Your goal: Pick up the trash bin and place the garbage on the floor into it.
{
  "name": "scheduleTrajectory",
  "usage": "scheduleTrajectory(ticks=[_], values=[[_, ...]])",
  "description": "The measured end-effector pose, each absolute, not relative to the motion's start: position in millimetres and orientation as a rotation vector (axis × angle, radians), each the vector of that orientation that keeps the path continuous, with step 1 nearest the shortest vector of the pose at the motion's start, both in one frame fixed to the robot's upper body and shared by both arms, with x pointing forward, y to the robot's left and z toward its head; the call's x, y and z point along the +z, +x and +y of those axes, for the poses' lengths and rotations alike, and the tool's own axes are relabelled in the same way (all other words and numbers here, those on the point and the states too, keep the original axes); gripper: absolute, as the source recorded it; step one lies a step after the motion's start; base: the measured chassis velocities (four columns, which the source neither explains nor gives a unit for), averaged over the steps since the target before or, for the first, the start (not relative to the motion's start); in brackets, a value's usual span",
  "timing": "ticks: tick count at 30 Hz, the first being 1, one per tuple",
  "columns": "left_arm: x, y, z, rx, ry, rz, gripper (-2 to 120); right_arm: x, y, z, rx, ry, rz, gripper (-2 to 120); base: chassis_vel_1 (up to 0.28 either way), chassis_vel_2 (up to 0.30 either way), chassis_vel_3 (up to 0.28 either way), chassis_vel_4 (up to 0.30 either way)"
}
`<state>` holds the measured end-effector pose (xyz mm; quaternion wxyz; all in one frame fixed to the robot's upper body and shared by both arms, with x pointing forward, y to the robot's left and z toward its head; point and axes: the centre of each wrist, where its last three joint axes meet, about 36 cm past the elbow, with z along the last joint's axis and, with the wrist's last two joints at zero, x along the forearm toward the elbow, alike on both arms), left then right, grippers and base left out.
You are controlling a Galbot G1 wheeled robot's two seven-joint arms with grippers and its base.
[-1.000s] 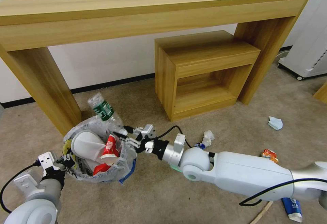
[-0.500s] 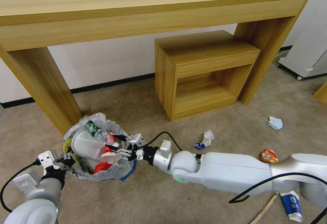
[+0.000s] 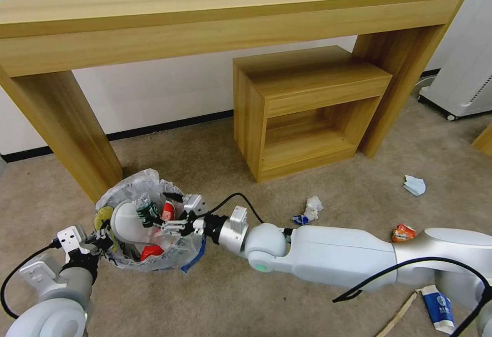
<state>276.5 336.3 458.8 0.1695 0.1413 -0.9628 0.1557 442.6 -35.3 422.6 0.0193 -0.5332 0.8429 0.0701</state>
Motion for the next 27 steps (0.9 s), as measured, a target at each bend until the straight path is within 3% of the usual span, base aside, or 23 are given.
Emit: scheduleTrajectory(ticks=[4, 13, 27], values=[[457, 277, 338, 0.435, 0.406, -2.731, 3, 442, 454, -43, 0.284, -1.523, 2.654, 100, 0.0, 0.0, 0.0, 0.0], [454, 278, 340, 0.427, 0.409, -2.725, 3, 461, 471, -61, 0.348, -1.336, 2.722, 100, 0.0, 0.0, 0.0, 0.0], [452, 278, 340, 0.406, 0.397, -2.72, 3, 469, 493, -136, 0.421, -0.881, 2.877, 100, 0.0, 0.0, 0.0, 0.0]])
